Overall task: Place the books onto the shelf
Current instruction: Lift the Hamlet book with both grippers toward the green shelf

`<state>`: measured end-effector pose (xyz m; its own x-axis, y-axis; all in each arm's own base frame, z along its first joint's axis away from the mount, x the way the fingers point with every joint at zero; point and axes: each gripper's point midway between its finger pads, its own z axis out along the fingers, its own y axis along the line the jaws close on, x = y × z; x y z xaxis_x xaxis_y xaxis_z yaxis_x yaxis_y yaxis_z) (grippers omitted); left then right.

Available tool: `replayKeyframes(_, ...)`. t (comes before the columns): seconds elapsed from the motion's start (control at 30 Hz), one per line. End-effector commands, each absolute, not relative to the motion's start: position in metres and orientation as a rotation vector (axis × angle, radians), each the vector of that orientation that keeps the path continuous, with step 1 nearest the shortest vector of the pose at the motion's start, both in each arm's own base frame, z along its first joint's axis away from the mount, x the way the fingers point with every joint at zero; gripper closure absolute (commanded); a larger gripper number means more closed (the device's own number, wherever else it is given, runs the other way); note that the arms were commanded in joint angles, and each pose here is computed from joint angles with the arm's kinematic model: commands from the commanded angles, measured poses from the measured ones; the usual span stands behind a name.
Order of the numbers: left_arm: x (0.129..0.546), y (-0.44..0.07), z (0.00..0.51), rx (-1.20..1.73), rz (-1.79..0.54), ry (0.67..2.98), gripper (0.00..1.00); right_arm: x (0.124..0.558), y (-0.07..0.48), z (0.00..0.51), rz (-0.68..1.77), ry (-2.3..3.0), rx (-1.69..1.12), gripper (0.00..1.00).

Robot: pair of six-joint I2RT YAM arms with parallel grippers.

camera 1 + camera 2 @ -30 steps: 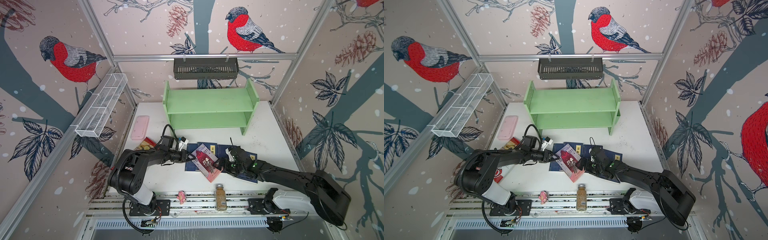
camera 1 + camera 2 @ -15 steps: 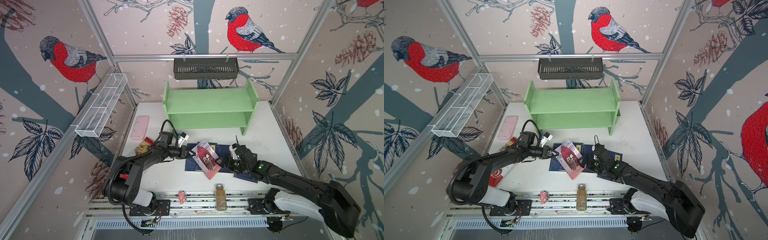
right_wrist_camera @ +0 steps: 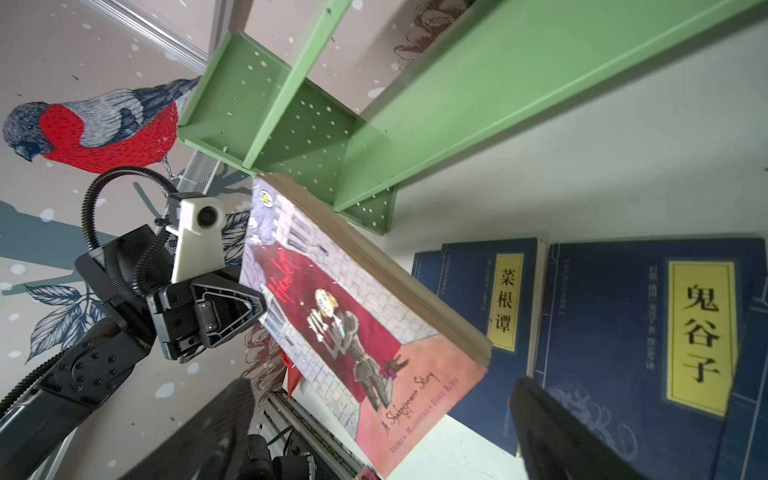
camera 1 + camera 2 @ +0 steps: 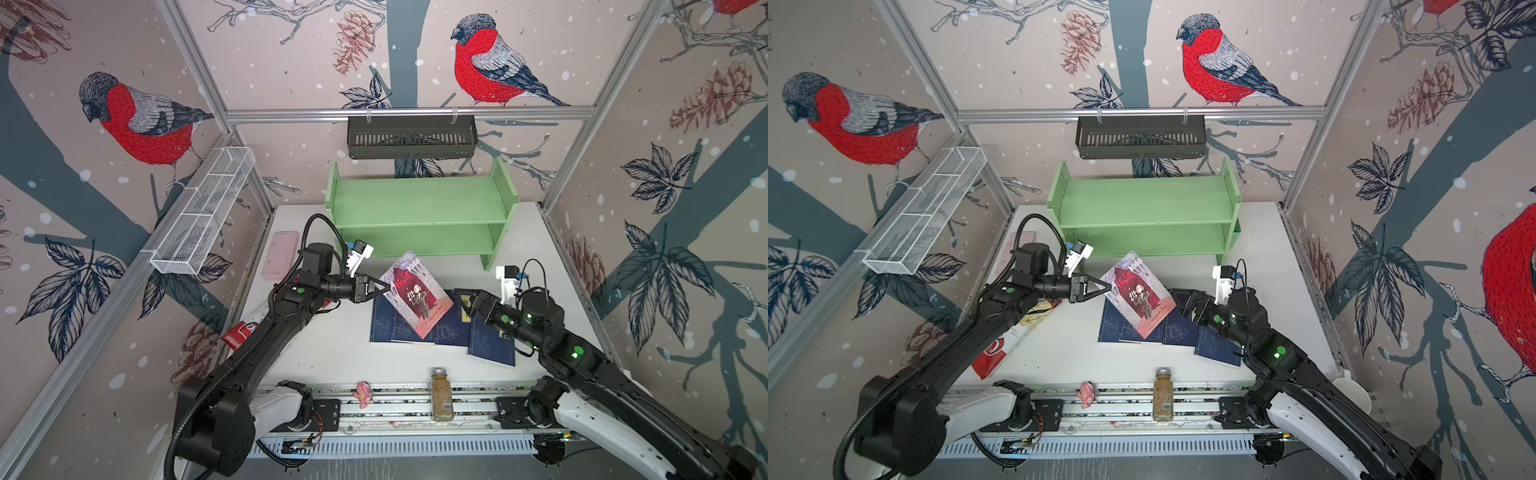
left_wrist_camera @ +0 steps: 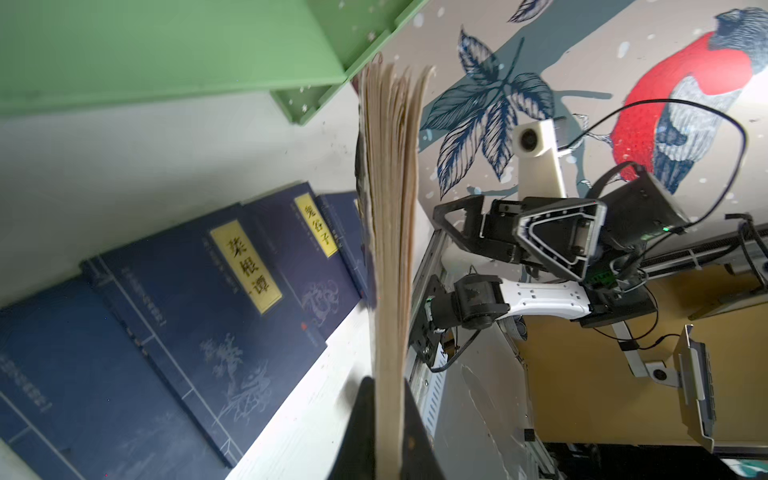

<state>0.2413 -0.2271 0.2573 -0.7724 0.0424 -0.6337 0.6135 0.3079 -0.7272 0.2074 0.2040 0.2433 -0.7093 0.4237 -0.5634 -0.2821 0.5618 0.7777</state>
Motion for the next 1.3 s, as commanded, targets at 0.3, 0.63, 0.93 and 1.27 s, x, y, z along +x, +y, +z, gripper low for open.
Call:
replayKeyframes(0.3, 0.274, -0.191, 0.394, 0.417, -1.546, 1.687, 1.00, 0.203, 0.240, 0.313, 1.409, 1.831, -0.083, 0.02)
replayKeyframes(0.63, 0.275, -0.177, 0.428, 0.261, -1.706, 1.517, 1.00, 0.212, 0.275, 0.341, 1.544, 1.691, -0.161, 0.02)
replayKeyframes(0.93, 0.279, -0.170, 0.415, 0.197, -1.690, 1.544, 1.00, 0.225, 0.297, 0.365, 1.576, 1.618, -0.221, 0.04)
replayKeyframes(1.27, 0.289, -0.162, 0.404, 0.096, -1.718, 1.551, 1.00, 0.236, 0.309, 0.370, 1.588, 1.579, -0.223, 0.05)
